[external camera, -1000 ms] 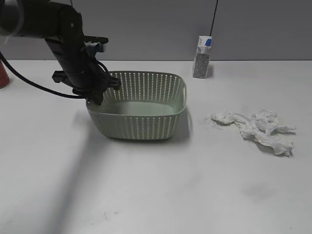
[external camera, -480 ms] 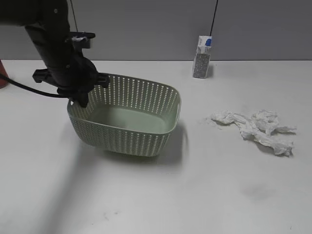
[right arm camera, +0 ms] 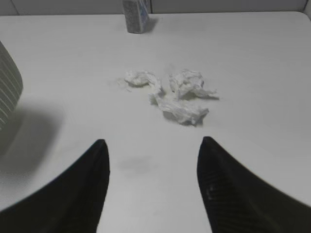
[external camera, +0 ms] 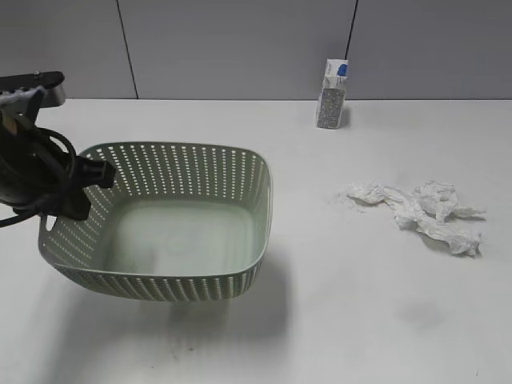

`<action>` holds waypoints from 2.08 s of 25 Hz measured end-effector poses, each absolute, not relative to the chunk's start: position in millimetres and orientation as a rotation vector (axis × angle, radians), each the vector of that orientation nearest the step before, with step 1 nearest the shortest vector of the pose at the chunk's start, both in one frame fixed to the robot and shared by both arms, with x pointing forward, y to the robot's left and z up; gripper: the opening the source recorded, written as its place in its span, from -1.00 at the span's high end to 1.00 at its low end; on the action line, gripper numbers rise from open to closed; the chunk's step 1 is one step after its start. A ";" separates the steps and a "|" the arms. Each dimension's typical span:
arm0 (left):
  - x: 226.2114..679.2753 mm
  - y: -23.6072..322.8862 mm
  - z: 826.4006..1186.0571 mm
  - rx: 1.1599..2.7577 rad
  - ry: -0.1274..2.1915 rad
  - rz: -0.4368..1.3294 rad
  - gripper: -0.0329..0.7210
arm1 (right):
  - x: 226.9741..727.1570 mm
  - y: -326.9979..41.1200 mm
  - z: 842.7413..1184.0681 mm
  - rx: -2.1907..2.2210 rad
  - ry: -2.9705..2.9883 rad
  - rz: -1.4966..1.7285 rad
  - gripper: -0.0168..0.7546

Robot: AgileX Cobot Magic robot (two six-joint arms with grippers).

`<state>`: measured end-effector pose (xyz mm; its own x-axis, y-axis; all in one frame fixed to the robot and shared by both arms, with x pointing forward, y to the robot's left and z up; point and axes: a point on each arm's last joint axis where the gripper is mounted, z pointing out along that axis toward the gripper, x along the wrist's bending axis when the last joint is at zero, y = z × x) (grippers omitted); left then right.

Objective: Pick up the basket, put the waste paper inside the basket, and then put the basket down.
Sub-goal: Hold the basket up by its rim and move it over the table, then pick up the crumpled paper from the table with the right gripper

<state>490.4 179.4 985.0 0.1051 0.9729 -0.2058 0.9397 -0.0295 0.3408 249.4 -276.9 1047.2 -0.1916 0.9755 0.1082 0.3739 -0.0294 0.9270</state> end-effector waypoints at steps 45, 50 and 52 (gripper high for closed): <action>504.7 149.8 957.3 2.072 1.866 0.049 0.91 | 631.1 -195.1 892.7 1.421 2.598 0.312 -0.07; 504.7 149.8 957.3 2.072 1.866 0.049 0.91 | 631.2 -192.8 888.5 1.469 2.597 0.331 0.28; 504.7 149.8 957.3 2.072 1.866 0.049 0.91 | 630.3 -192.4 887.5 1.487 2.602 0.327 0.59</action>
